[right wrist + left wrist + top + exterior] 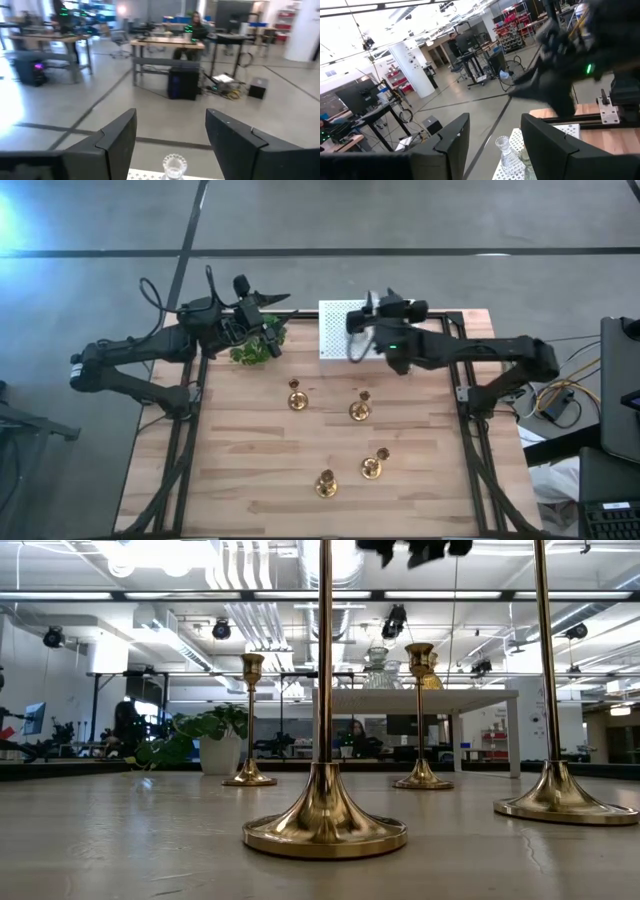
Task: Pick & Place candle stick holders
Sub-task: Adjust the yellow glass candle holder
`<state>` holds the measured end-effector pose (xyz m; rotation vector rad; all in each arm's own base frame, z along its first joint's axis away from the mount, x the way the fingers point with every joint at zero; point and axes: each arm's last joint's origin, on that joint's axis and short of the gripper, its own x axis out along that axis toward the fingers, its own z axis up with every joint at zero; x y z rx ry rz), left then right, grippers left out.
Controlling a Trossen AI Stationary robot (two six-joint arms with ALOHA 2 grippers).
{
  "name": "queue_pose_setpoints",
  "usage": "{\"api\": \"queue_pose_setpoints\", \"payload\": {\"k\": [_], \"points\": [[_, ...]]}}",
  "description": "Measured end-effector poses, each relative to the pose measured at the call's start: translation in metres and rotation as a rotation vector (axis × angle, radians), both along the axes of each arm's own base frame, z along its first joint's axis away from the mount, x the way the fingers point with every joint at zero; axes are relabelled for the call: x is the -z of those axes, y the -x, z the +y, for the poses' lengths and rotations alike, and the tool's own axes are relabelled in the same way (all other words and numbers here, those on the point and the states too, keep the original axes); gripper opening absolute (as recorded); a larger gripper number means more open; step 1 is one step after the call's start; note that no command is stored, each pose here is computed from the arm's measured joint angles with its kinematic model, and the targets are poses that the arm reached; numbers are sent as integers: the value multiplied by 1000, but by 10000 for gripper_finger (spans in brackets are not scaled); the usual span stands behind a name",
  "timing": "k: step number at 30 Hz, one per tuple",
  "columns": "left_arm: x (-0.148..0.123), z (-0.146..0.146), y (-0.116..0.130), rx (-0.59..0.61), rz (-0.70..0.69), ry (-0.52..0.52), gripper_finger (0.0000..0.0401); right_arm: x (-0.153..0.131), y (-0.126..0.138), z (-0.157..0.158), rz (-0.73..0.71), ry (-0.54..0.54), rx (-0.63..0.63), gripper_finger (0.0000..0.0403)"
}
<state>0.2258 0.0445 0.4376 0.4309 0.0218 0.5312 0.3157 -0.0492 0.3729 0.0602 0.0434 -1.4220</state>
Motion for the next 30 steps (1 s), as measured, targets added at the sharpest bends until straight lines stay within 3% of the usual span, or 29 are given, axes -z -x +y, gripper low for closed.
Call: {"api": "queue_pose_setpoints", "payload": {"k": [7,11,14,20,30], "points": [[0,0,0,0,2,0,183,-28,49,21,41,-52,-195,216],[0,0,0,0,2,0,183,-25,90,28,82,-165,-242,201],[0,0,0,1,-2,-1,183,-17,115,35,127,-242,-282,189],[-2,0,0,-3,-10,-27,183,3,134,44,243,-234,-349,172],[-2,3,2,-111,-8,-15,184,56,157,47,77,-255,-374,178]]}}
